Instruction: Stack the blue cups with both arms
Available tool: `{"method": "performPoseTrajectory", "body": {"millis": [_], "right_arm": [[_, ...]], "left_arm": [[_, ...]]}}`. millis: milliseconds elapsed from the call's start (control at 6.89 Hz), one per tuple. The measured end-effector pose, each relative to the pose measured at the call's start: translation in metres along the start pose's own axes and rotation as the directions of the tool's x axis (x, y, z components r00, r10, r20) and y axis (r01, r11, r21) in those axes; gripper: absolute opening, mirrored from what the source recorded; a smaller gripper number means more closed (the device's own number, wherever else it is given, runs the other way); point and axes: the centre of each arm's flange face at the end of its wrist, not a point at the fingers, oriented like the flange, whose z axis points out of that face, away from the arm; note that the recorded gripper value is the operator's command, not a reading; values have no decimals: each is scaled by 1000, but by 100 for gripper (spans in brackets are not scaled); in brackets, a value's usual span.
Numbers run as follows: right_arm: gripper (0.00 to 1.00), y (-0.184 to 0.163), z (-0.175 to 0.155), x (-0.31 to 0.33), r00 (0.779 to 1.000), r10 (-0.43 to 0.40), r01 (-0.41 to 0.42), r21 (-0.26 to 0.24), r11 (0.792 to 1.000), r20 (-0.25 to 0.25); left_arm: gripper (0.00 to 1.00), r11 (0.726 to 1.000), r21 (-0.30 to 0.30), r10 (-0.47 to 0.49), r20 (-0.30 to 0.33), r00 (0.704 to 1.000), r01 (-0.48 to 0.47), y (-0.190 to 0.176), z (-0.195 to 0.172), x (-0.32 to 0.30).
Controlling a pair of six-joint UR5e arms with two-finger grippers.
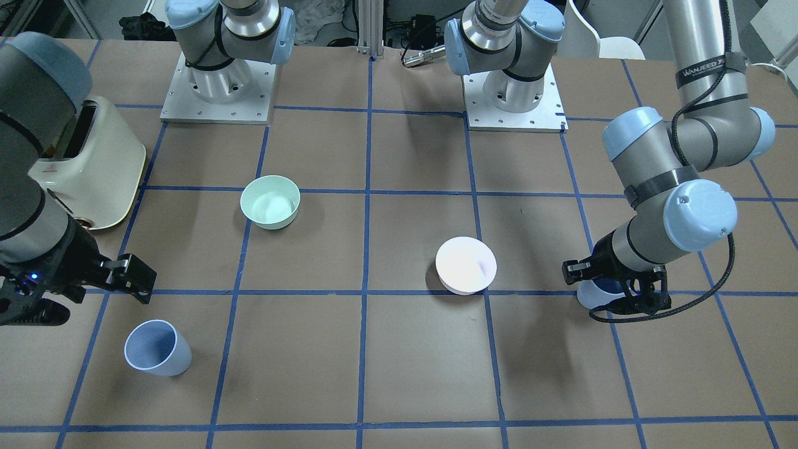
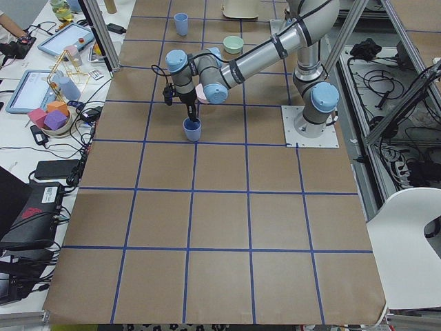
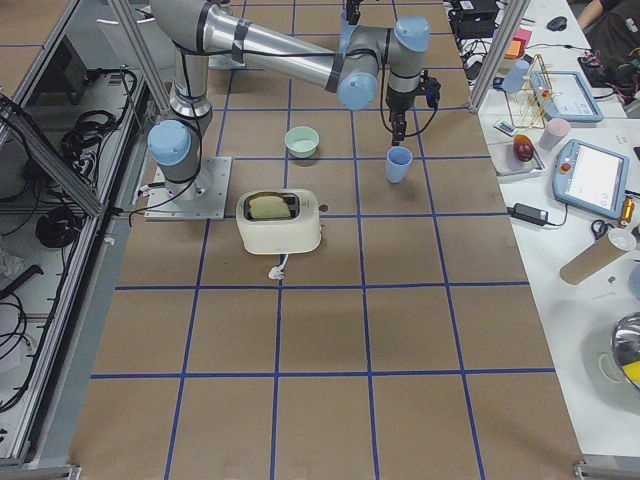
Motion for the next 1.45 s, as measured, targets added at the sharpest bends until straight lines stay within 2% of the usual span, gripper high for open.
{"method": "performPoseTrajectory", "body": {"millis": [145, 435, 581, 726, 871, 1016, 1161, 1306, 1452], "right_arm": [[100, -6, 14, 11, 1000, -4, 4, 6, 1000, -3], [100, -19, 50, 28, 1000, 30, -29, -17, 999, 8], [100, -24, 71, 31, 999, 46, -46, -24, 999, 13], [100, -27, 86, 33, 999, 51, -51, -32, 998, 15], [84, -28, 96, 34, 998, 56, -55, -43, 998, 16], [50, -28, 103, 34, 998, 60, -59, -54, 997, 18], [28, -28, 109, 34, 998, 62, -61, -64, 996, 19], [3, -28, 113, 34, 998, 63, -61, -72, 996, 20], [0, -28, 115, 34, 998, 62, -61, -76, 995, 21]], "left_arm": [[0, 1000, 2, 1, 7, 1000, -1, -1, 0, -1], [0, 1000, 25, 16, 58, 998, -17, -5, -13, 1], [0, 997, 63, 30, 67, 997, -34, -12, -32, 14], [0, 992, 117, 31, 50, 998, -36, -22, -60, 43], [0, 985, 172, -11, -14, 1000, 14, -32, -87, 85], [0, 976, 198, -67, -106, 992, 87, -39, -104, 128], [0, 973, 194, -90, -190, 978, 127, -38, -110, 183], [0, 974, 188, -78, -237, 968, 125, -27, -102, 247], [0, 975, 200, -47, -260, 964, 101, -9, -89, 308]]}}
